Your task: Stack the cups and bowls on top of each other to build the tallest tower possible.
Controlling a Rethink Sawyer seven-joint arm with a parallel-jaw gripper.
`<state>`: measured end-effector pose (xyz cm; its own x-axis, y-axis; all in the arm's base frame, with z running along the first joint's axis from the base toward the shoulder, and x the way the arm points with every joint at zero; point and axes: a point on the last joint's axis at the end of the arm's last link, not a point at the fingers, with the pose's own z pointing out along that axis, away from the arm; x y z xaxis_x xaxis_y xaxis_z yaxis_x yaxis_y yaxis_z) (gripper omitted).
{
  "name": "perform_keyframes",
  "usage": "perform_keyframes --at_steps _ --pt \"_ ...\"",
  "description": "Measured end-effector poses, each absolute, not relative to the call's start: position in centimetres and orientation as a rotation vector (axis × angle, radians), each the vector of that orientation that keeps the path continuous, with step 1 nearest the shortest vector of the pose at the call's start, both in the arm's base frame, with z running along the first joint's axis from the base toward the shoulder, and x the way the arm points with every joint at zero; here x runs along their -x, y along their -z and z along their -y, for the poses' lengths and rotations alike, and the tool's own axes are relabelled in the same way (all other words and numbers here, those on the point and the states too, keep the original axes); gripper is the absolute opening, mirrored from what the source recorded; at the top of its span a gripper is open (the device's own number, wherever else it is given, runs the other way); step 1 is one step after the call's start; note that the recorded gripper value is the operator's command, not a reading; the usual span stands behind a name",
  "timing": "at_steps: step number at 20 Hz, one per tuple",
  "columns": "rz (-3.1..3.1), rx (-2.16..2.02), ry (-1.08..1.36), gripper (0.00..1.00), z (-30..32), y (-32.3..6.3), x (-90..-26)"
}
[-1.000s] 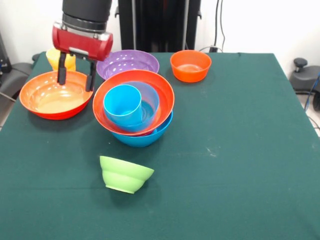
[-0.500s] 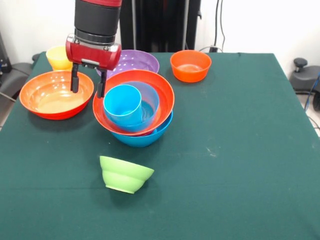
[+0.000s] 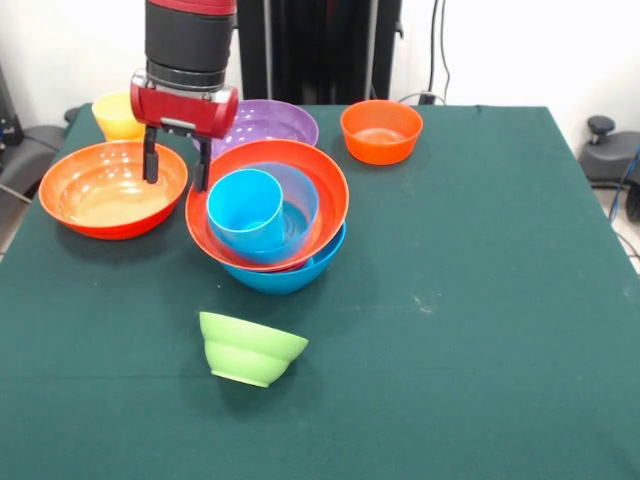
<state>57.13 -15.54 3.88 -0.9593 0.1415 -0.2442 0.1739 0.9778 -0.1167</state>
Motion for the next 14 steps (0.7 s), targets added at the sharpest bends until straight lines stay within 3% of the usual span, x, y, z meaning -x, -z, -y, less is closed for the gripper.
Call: perform_keyframes --at_steps 14 --pt "-2.812 -0.258 0.103 1.0 17.4 -3.2 -56.6"
